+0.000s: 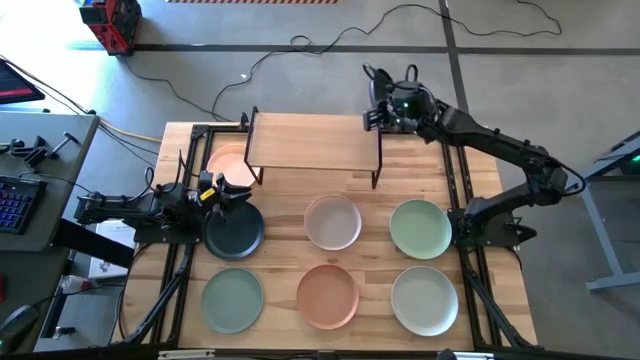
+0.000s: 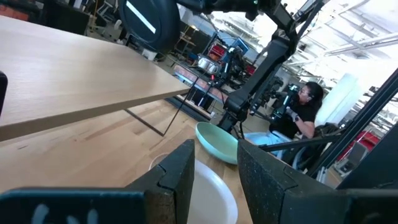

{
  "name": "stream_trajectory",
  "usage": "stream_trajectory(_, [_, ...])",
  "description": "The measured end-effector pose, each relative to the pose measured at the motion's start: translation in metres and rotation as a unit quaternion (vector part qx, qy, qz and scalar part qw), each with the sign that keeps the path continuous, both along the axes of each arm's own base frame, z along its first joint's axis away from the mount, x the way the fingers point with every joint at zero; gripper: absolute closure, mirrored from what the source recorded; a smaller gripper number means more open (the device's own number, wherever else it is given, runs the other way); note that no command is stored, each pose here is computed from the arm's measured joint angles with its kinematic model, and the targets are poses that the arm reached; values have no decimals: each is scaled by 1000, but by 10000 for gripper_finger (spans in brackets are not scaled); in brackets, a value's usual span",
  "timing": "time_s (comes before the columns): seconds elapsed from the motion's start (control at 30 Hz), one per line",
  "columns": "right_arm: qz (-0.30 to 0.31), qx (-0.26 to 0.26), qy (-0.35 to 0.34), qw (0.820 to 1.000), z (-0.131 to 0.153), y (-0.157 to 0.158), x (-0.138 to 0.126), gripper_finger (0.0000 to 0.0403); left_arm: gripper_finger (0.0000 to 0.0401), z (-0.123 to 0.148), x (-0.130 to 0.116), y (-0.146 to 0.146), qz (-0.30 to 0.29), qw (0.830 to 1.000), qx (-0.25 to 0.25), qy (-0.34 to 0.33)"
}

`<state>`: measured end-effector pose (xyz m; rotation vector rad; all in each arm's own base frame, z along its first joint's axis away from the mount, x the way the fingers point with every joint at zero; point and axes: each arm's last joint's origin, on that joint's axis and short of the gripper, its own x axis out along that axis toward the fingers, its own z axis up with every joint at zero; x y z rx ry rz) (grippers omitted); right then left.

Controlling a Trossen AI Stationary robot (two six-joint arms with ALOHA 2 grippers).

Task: Place and stack plates onto a shelf
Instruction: Put the black plate on the shelf

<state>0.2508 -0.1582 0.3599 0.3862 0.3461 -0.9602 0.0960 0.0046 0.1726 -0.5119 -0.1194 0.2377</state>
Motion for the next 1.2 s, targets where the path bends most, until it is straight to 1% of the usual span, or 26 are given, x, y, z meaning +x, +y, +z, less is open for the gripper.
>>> stream_trajectory(0.13, [56, -43, 36, 997, 2, 7, 6, 403, 293, 0, 0, 0, 0, 1000, 0, 0])
stream_trajectory(0.3, [134, -88, 70, 985, 5, 18, 14, 403, 293, 0, 0, 0, 0, 1000, 0, 0])
stream_trajectory(0.47, [207, -130, 111, 963, 4, 34, 22, 403, 293, 0, 0, 0, 0, 1000, 0, 0])
stream_trajectory(0.67, [271, -175, 148, 935, 4, 53, 30, 403, 293, 0, 0, 0, 0, 1000, -2, -1])
stream_trajectory(0.8, [310, -193, 170, 915, 2, 64, 33, 403, 293, 0, 0, 0, -1, 1000, -29, -8])
stream_trajectory(0.87, [322, -193, 183, 908, 0, 68, 33, 403, 293, 0, 0, 0, -1, 999, -46, -12])
stream_trajectory(1.07, [347, -186, 213, 894, -8, 76, 37, 403, 293, 0, 0, 1, 18, 991, -125, -38])
stream_trajectory(1.2, [372, -197, 238, 875, -17, 81, 47, 403, 293, 1, -1, 3, 37, 984, -164, -56])
